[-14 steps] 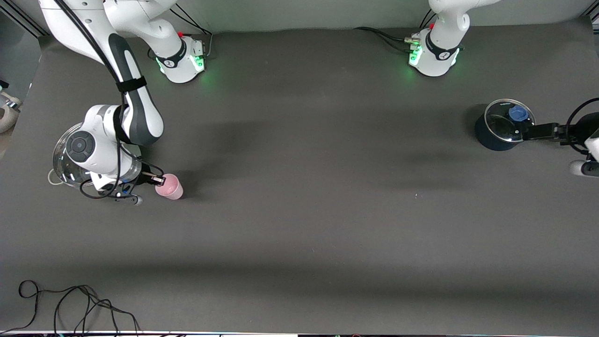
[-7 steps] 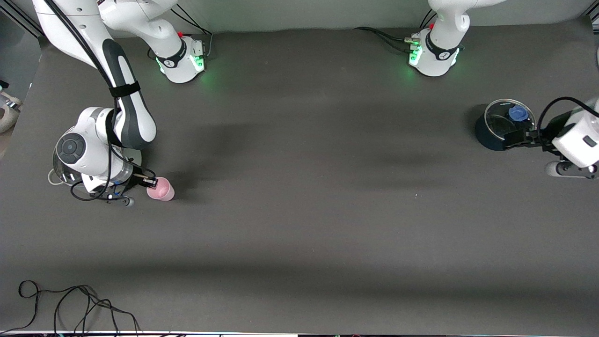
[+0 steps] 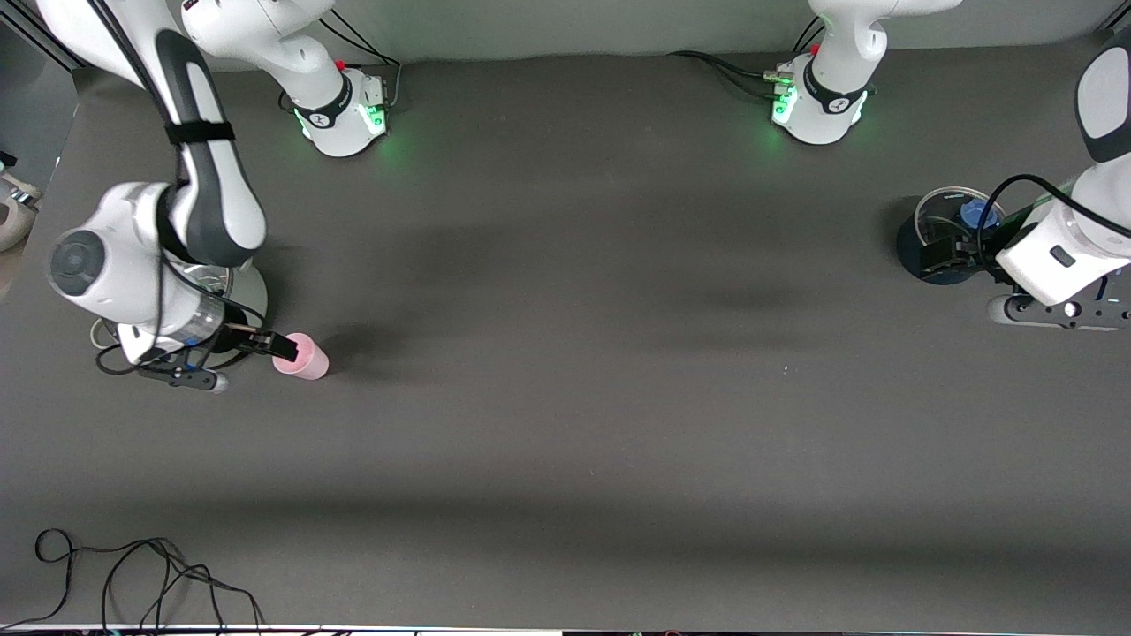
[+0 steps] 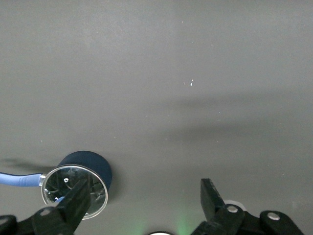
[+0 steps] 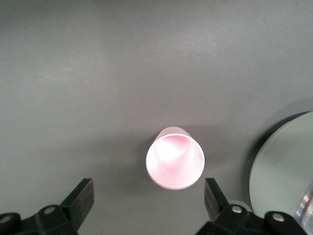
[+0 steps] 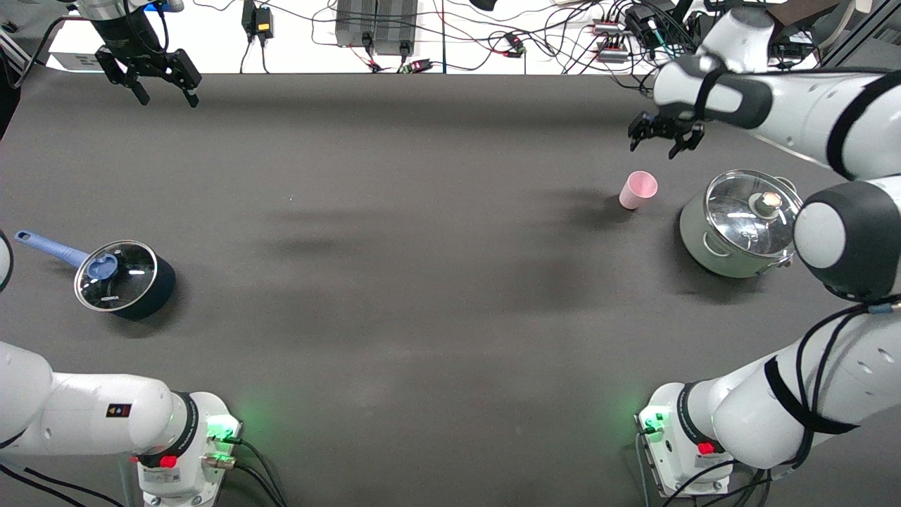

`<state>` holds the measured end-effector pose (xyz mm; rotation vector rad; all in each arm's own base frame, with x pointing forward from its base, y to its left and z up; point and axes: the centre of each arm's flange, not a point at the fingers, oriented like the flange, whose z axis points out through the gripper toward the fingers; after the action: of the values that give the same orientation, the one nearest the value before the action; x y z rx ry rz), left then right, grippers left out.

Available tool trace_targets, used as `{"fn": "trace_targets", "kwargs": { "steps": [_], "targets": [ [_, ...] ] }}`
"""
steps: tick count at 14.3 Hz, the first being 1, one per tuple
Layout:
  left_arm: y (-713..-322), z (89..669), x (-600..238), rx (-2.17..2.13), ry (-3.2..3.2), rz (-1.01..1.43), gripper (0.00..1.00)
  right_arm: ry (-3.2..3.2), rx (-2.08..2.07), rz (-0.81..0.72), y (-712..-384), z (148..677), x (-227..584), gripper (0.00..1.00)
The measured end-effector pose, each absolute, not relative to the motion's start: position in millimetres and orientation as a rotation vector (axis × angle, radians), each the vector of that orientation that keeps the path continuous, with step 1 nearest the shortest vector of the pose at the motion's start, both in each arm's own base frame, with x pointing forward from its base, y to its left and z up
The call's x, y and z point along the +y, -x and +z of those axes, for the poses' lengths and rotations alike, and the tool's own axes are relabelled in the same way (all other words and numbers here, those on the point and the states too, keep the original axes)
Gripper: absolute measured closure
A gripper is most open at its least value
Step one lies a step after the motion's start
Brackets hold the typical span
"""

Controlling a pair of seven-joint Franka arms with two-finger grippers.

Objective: Transfer pink cup from left to right arm
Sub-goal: 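Release the cup and raise the right gripper away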

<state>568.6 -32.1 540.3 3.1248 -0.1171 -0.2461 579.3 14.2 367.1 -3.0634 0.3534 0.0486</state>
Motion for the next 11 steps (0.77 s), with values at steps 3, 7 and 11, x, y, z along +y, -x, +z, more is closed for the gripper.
{"fn": "trace_targets", "kwargs": {
  "steps": [3,7,11],
  "targets": [
    [-569.2,543.2,-29.5,-0.107,-3.127,-0.237,0.00,3.021,0.331,0.097,-584.4,447.8,9.8,0.00],
    [-569.5,543.6,-25.7,-0.094,-3.122,-0.233,0.00,3.050,0.325,0.138,-576.4,559.5,-16.3,0.00],
    [-570.0,543.9,-25.3,-0.093,-3.122,-0.227,0.00,3.115,0.251,0.122,-565.7,627.5,-18.1,0.00]
  ]
}}
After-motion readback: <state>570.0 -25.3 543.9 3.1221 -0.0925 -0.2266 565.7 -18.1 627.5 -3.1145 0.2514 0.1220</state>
